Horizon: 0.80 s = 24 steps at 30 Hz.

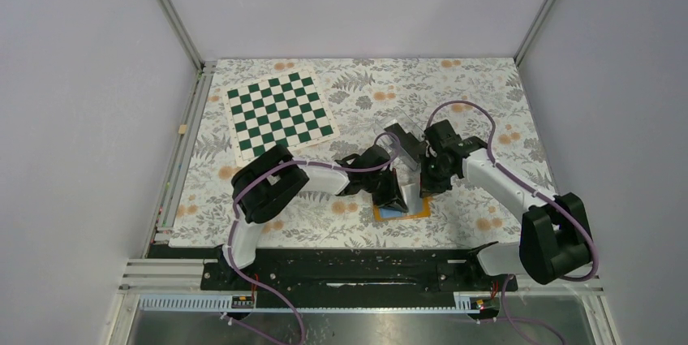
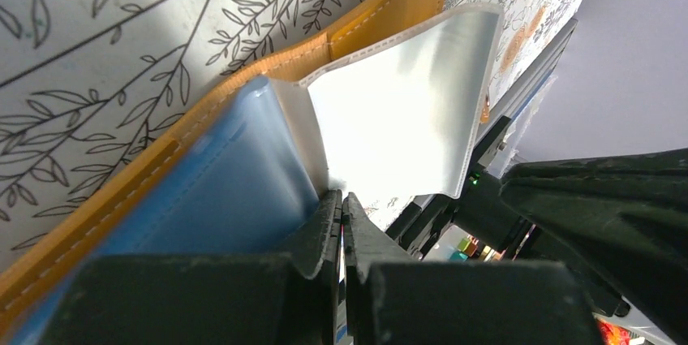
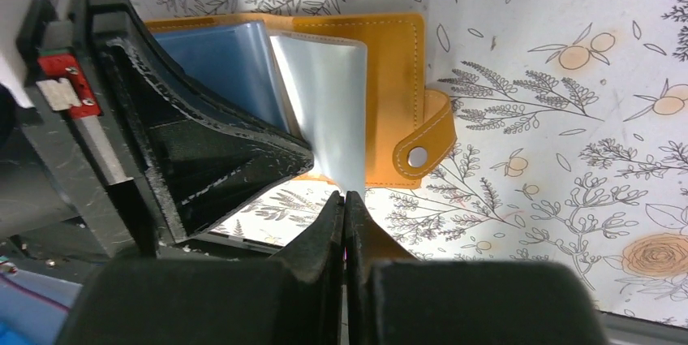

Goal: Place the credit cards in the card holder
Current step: Open the card holder at the center of the board, then move the storage box to the center of the board.

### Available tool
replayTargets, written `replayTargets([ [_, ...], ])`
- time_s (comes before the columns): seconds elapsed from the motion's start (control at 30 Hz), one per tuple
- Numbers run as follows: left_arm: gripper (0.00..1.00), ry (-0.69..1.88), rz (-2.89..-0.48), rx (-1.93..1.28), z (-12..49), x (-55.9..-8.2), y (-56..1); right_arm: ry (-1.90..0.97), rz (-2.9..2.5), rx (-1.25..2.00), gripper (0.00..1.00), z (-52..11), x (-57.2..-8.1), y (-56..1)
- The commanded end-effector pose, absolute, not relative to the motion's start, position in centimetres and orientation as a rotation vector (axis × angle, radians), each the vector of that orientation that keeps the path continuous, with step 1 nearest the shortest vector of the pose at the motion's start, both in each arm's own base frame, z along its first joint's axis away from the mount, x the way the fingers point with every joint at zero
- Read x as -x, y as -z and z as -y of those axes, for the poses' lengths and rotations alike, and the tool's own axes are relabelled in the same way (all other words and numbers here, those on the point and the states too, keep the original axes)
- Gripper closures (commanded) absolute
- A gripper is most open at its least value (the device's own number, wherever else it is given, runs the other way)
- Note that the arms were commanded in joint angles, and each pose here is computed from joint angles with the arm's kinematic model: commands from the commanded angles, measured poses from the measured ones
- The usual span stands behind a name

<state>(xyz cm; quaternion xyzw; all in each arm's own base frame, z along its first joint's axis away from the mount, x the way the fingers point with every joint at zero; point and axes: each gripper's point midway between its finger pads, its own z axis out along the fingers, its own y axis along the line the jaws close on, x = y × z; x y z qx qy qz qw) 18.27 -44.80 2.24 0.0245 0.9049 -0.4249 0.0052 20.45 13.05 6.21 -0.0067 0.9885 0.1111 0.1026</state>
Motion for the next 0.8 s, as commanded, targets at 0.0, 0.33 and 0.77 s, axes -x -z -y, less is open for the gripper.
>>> replayTargets([
  [0.0,1.0,1.37,-2.741,-0.16,45.4,-18.5,-4.4,-0.444,-2.869,0.022,1.0,-14.3,-21.6,-8.4],
  [0.33,0.72,1.469,-2.454,-0.256,44.5,-19.1,-13.5,-0.524,-2.846,0.018,0.88,-15.8,-23.2,-9.6],
  [0.77,0.46,1.359,-2.358,-0.134,38.2,-20.3,-15.6,-0.557,-2.833,0.002,0.72,-16.8,-25.0,-10.7],
])
